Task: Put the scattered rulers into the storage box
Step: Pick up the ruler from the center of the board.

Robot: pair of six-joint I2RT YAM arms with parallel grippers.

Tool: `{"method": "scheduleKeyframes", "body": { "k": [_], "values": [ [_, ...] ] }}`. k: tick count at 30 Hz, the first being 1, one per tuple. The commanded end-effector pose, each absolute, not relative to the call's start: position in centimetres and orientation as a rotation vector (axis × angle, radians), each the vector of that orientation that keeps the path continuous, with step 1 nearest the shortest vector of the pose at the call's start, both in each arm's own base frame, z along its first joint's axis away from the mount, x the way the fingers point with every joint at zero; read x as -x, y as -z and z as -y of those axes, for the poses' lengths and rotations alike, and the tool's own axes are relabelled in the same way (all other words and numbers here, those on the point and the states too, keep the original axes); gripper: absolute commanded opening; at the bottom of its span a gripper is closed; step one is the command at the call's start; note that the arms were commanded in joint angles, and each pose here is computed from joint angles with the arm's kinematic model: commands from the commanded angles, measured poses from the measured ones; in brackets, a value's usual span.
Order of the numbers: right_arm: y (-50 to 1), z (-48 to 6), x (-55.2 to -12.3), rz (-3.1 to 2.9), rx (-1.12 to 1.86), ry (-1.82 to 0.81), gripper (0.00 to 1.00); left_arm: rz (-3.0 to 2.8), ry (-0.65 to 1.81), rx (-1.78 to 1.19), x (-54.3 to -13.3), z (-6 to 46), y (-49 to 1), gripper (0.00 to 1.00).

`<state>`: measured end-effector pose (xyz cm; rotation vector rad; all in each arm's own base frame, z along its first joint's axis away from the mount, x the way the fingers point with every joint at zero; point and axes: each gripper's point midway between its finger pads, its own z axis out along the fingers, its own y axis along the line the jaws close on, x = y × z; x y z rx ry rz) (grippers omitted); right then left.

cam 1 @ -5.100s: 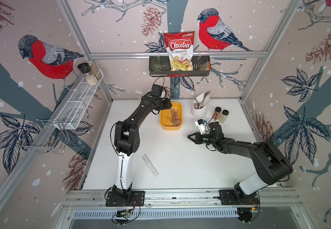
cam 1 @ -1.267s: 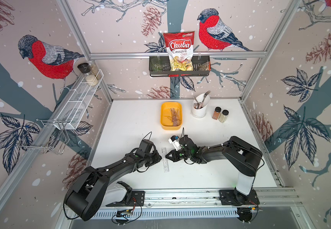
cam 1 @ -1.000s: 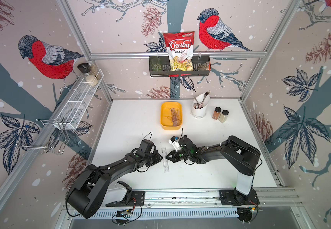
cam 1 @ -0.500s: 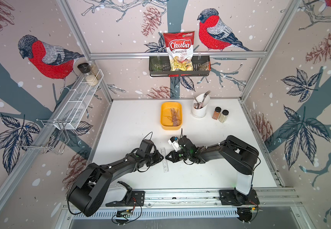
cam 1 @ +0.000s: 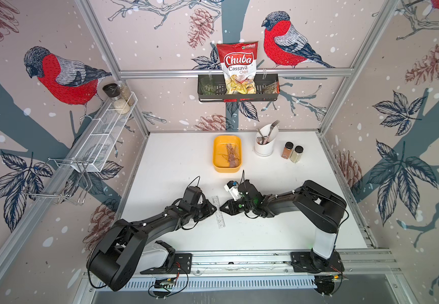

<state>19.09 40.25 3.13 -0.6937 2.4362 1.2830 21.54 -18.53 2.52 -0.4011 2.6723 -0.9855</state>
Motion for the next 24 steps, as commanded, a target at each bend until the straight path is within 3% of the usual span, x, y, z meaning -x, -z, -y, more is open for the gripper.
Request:
{"method": "scheduleKeyframes", "body": {
  "k": [1, 5, 24],
  "values": [
    [-4.1, -40.8, -18.9, -2.393, 0.711, -1.329, 0.25, -2.682, 0.940, 0.446, -21.3, 17.5, -2.1, 0.37],
    [-3.9, -41.0, -18.7, -2.395, 0.721, -1.340, 0.25, -2.671, 0.944, 0.450, -21.5, 17.4, -2.4, 0.42],
    [-2.9, -41.3, -18.6, -2.428, 0.729, -1.328, 0.20, -2.685, 0.961, 0.451, -21.3, 17.7, -1.9, 0.42]
  ]
}}
